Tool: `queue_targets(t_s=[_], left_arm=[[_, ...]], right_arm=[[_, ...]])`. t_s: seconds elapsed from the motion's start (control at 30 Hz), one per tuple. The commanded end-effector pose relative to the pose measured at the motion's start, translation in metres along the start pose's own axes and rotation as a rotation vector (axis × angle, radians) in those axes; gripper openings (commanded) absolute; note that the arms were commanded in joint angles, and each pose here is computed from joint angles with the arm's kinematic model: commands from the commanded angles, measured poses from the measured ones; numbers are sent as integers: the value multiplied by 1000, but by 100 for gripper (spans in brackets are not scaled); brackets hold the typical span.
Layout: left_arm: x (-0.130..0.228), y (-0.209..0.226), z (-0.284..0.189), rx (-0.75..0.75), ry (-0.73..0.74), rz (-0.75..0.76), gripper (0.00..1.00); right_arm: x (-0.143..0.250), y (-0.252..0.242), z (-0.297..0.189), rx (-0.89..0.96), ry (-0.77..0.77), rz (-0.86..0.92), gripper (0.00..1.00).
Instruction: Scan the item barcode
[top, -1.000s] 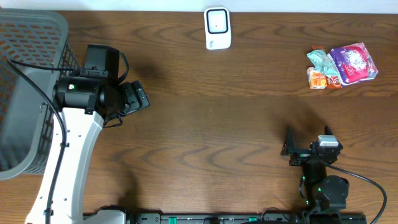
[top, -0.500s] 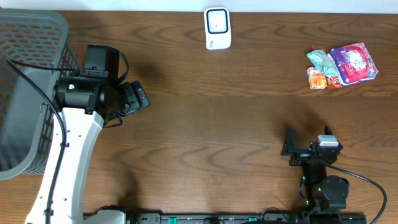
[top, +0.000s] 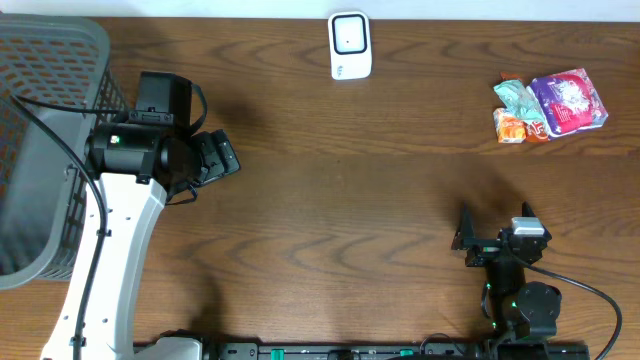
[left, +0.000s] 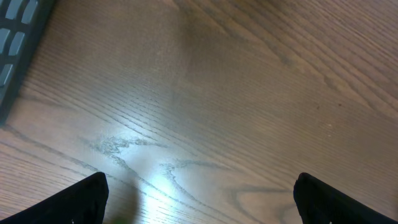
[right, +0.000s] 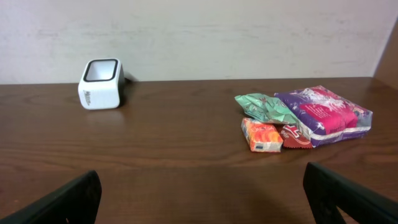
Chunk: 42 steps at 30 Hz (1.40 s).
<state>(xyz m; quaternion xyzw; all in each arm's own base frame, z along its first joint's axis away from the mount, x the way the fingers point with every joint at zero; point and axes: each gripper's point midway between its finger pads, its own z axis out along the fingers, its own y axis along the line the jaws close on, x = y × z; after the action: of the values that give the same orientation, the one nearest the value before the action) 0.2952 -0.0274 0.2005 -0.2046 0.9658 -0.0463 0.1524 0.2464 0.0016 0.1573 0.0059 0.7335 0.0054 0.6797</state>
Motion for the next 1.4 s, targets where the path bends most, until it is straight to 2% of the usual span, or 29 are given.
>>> queue_targets(t_s=[0.0,0.67,0.77,1.1,1.27,1.37], left_arm=[[-1,3,-2,-9,-10,2,95],[-1,3,-1,-11,-7,2,95],[-2,4,-1,-15,-10,2,98],[-5,15,-12,-64,-69,5,98],[5,17,-18,-55,-85,189,98],[14,22,-18,-48,-106,248,98]], right_arm=[[1,-2,0,6,-2,12,99],[1,-2,0,6,-2,12,99],[1,-2,0,6,-2,12,99],[1,-2,0,6,-2,12,99],[1,-2,0,6,-1,12,99],[1,-2,0,6,-2,12,99]])
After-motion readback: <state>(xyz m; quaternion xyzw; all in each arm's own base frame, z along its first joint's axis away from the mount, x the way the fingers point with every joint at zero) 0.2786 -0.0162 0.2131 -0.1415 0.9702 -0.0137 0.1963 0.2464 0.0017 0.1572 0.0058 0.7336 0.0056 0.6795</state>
